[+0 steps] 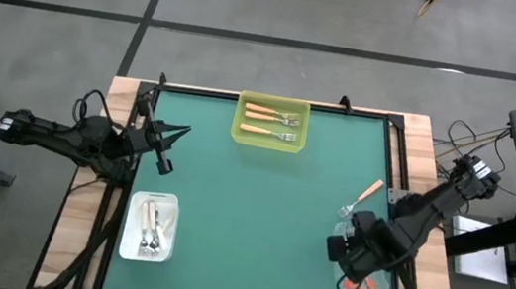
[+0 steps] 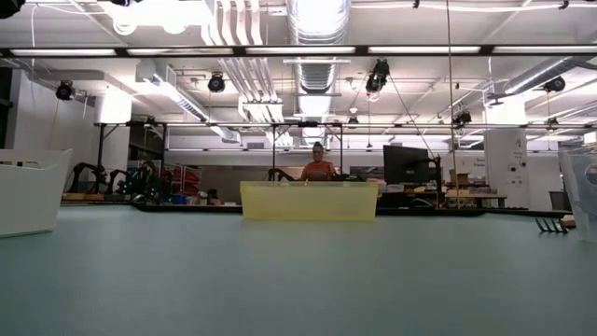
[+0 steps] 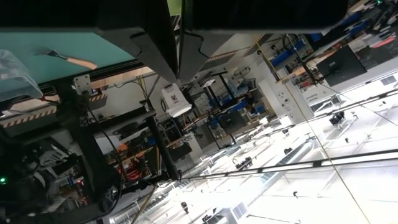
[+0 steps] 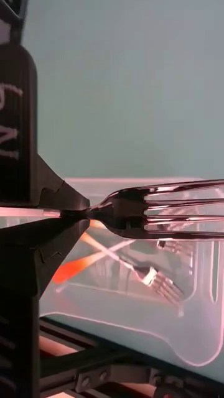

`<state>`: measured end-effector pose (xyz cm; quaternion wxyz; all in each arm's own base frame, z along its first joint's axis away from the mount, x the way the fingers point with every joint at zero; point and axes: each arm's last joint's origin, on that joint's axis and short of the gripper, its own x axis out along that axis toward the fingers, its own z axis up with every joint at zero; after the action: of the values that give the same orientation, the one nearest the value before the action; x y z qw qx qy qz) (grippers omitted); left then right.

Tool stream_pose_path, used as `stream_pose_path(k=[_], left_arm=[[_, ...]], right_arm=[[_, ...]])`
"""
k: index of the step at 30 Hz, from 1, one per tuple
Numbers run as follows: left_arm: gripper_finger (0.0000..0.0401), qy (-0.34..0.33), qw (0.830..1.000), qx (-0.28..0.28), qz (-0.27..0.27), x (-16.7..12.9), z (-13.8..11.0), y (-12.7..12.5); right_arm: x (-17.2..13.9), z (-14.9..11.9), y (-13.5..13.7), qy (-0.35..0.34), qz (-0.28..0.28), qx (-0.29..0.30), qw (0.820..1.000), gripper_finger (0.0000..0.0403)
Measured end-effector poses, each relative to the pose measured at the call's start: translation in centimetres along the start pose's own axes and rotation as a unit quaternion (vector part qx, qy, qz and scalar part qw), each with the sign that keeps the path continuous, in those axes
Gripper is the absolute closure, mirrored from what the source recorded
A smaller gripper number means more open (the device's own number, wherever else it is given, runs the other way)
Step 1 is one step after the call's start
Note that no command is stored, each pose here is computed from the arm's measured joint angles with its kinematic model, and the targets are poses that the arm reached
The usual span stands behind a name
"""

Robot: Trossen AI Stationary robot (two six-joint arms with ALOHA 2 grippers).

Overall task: Sort silverware by color (type)
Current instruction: Put the orange fork into the transparent bin

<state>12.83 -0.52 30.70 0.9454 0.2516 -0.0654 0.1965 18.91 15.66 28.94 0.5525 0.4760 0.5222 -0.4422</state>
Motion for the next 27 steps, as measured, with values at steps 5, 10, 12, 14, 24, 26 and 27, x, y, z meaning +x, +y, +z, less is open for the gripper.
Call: stream_pose_path(k=[5, 10, 12, 14, 24, 26, 27], left_arm=[[0.0401, 0.0, 1.0, 0.0, 0.0, 0.0, 0.0, 0.0], [0.0401, 0.0, 1.0, 0.0, 0.0, 0.0, 0.0, 0.0], [0.0401, 0.0, 1.0, 0.0, 0.0, 0.0, 0.0, 0.0], [0.0401, 0.0, 1.0, 0.0, 0.0, 0.0, 0.0, 0.0], [0.0401, 0.0, 1.0, 0.0, 0.0, 0.0, 0.0, 0.0], [0.0401, 0.0, 1.0, 0.0, 0.0, 0.0, 0.0, 0.0], [0.0401, 0.0, 1.0, 0.0, 0.0, 0.0, 0.0, 0.0]], right_arm=[[1.2, -0.5, -0.9, -0.009, -0.015, 0.011, 1.0, 0.0394], [1.7, -0.3, -1.3, -0.009, -0.015, 0.013, 1.0, 0.0394], [1.9, -0.2, -1.5, -0.01, -0.017, 0.014, 1.0, 0.0394], [2.0, -0.1, -1.7, -0.007, -0.019, 0.014, 1.0, 0.0394], [3.4, 0.7, -3.0, 0.006, -0.004, 0.022, 1.0, 0.0394], [3.7, 0.7, -3.1, 0.008, -0.001, 0.023, 1.0, 0.0394], [3.8, 0.8, -3.2, 0.008, 0.0, 0.023, 1.0, 0.0394]])
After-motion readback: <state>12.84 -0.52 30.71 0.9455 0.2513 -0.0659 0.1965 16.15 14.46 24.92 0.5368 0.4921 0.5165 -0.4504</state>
